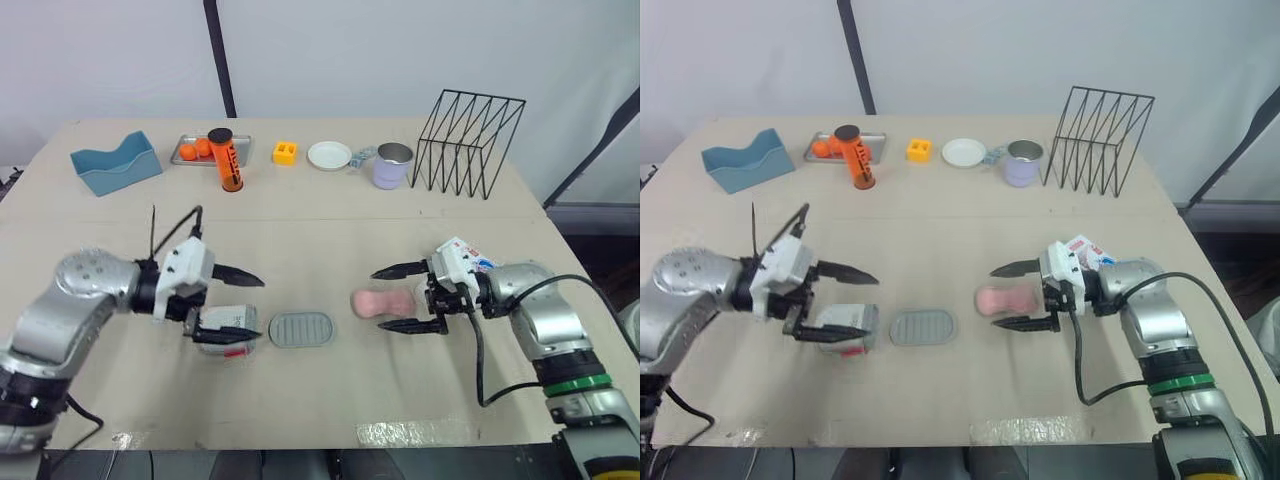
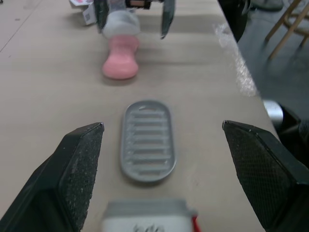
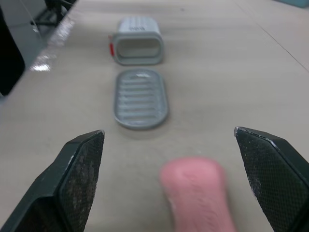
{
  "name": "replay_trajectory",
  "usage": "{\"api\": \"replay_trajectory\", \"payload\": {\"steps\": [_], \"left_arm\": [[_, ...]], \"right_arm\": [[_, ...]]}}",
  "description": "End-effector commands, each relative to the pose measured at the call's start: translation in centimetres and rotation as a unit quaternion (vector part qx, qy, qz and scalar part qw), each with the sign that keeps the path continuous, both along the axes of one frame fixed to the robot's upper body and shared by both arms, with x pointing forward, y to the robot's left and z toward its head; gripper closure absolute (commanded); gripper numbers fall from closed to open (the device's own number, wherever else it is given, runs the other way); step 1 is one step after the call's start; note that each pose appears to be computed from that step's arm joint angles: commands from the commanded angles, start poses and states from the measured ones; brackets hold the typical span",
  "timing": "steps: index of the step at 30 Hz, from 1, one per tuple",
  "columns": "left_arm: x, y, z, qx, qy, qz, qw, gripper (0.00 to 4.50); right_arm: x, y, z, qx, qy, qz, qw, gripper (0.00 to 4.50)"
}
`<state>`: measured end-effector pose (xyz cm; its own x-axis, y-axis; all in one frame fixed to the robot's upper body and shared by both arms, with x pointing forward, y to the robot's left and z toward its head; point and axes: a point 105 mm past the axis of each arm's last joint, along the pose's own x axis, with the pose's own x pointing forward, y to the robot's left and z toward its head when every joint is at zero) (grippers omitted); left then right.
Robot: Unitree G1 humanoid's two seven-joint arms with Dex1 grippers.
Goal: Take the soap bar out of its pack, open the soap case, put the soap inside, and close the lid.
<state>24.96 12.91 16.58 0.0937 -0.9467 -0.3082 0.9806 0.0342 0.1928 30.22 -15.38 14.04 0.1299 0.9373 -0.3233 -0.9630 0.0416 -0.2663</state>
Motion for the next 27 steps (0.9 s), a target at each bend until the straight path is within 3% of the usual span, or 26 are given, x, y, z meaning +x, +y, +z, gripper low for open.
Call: {"api": "replay_trajectory", "payload": {"steps": [1, 8, 27], "left_arm": [[-0.8, -0.6, 0.4, -0.028, -0.038, 0.001, 0.999, 0.34], [-2.1, -1.3, -1.8, -0.038, -0.023, -0.003, 0.999, 0.34], [-1.8, -2.2, -2.3, -0.059, -0.013, 0.021, 0.998, 0.34]], "right_arm": [[0.6, -0.9, 0.8, -0.040, -0.029, -0.009, 0.999, 0.03], [1.3, -0.5, 0.8, -0.119, -0.038, -0.031, 0.992, 0.03], [1.0, 0.9, 0.5, -0.198, -0.017, -0.074, 0.977, 0.03]]}}
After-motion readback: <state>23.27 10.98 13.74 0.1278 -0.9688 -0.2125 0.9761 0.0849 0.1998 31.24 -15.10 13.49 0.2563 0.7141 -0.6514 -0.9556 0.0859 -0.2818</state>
